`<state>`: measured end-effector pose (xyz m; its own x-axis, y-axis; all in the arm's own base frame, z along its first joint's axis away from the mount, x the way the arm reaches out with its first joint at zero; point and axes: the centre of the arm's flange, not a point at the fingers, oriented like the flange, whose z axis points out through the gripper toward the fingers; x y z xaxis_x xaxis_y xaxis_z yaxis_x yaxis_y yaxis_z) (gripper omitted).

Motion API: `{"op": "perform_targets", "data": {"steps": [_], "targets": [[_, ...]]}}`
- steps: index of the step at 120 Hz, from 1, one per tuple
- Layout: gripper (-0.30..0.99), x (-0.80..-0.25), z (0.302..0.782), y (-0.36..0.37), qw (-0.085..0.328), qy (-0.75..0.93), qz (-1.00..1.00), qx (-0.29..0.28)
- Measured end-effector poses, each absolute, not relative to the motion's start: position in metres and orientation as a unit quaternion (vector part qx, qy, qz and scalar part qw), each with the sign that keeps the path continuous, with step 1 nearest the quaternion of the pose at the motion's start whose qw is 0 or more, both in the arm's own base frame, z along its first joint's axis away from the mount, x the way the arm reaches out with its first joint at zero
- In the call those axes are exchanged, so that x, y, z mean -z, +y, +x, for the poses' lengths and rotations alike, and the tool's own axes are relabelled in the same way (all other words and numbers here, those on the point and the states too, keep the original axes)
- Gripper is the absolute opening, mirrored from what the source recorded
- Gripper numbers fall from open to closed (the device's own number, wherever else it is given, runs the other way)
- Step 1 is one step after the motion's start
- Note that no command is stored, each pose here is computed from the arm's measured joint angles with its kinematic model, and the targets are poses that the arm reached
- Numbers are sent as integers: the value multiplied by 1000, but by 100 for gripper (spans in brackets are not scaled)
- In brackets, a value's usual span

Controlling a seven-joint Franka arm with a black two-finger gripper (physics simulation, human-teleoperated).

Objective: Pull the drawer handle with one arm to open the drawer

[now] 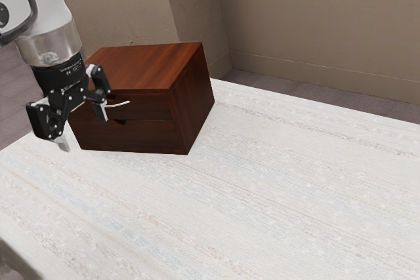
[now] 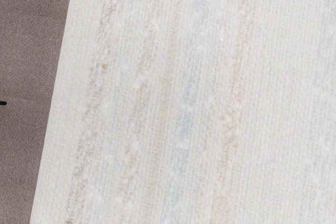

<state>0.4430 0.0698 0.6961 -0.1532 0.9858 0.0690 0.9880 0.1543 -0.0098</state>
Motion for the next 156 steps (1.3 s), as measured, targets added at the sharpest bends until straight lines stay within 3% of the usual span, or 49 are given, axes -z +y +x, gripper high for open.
{"op": "perform_targets", "data": {"steps": [46,66,104,142,156], "targets": [[69,-701,427,89,8,-771,-635,39],[69,-673,456,132,22,-796,-604,22],[69,-644,519,201,8,-822,-566,51],[69,-645,513,256,-12,-850,-520,80],[69,-633,533,267,-15,-852,-518,79]]}}
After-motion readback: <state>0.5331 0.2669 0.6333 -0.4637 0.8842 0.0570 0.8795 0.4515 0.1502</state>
